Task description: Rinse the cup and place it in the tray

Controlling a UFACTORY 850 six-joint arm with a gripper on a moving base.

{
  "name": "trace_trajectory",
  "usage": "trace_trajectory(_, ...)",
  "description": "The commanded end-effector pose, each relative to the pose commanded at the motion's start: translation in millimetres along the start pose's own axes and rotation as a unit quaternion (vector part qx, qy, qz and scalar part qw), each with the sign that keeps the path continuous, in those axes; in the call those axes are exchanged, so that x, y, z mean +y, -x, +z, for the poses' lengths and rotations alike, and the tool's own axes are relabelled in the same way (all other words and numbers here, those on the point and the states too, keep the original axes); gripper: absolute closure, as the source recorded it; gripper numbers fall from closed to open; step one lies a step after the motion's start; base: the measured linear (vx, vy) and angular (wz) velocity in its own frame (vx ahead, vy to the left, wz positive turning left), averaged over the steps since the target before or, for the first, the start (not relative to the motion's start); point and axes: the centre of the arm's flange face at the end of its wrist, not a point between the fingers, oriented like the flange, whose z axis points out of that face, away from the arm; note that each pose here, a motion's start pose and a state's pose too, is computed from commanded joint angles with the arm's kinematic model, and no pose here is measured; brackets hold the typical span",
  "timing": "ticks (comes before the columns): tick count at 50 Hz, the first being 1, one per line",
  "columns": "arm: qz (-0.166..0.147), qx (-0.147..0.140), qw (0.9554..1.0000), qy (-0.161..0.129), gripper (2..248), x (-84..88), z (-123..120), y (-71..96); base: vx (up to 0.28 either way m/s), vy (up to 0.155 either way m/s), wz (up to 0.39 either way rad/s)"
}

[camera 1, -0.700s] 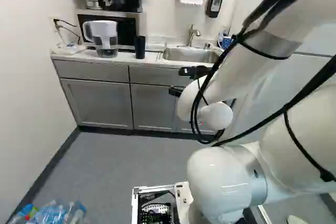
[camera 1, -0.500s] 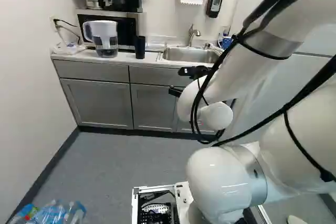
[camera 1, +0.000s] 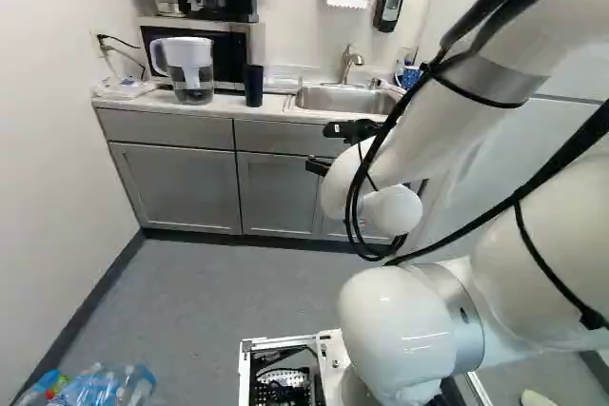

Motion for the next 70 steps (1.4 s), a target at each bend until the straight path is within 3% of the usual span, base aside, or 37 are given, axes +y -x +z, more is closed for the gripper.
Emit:
trace_trajectory(20,0.000,0.022,0.9998,0.000,3,0.0,0.8,-14.8,0.000,0.000,0.000)
trace_trajectory(70,0.000,0.082,0.9967,0.000,3,0.0,30.0,-80.2,0.000,0.000,0.000)
